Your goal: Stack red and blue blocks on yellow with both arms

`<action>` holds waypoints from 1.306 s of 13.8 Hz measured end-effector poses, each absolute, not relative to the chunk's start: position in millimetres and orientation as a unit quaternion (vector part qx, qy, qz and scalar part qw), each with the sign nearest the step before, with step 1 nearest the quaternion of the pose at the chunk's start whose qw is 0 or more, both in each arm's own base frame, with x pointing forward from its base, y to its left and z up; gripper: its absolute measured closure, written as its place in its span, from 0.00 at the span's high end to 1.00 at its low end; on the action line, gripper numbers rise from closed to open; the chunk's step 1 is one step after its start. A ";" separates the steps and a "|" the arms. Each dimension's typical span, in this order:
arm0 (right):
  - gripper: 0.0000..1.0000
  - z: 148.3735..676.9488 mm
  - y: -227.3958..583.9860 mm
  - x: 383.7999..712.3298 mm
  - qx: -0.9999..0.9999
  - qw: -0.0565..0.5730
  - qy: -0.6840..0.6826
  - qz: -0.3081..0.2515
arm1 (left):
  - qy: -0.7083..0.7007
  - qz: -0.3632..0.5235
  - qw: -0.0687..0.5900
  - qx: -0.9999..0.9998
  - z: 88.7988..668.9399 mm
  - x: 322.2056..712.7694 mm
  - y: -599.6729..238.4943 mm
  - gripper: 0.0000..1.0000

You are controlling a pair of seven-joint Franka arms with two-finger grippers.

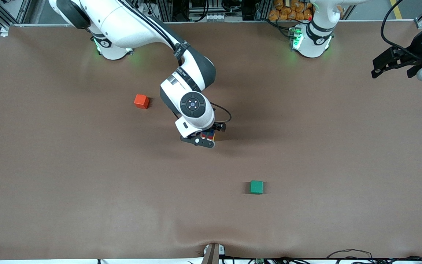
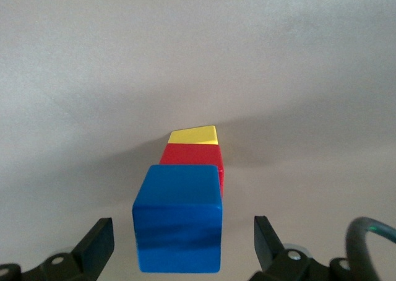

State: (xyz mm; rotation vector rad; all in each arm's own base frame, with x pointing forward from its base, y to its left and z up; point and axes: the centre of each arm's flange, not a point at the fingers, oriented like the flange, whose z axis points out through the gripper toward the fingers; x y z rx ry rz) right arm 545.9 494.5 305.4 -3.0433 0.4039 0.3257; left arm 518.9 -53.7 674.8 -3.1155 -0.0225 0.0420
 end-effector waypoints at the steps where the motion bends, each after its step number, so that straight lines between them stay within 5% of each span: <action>1: 1.00 306.8 493.4 545.9 -0.985 0.025 0.131 0.108 | -0.007 0.013 0.013 -1.000 674.9 518.8 -53.7 1.00; 10: 1.00 384.6 436.8 585.1 -0.977 0.033 0.173 0.119 | 0.001 0.012 0.013 -1.000 676.5 518.0 -53.4 1.00; 18: 1.00 496.5 276.2 615.3 -0.976 0.014 0.149 0.155 | 0.002 0.012 0.013 -1.000 676.7 518.2 -51.5 1.00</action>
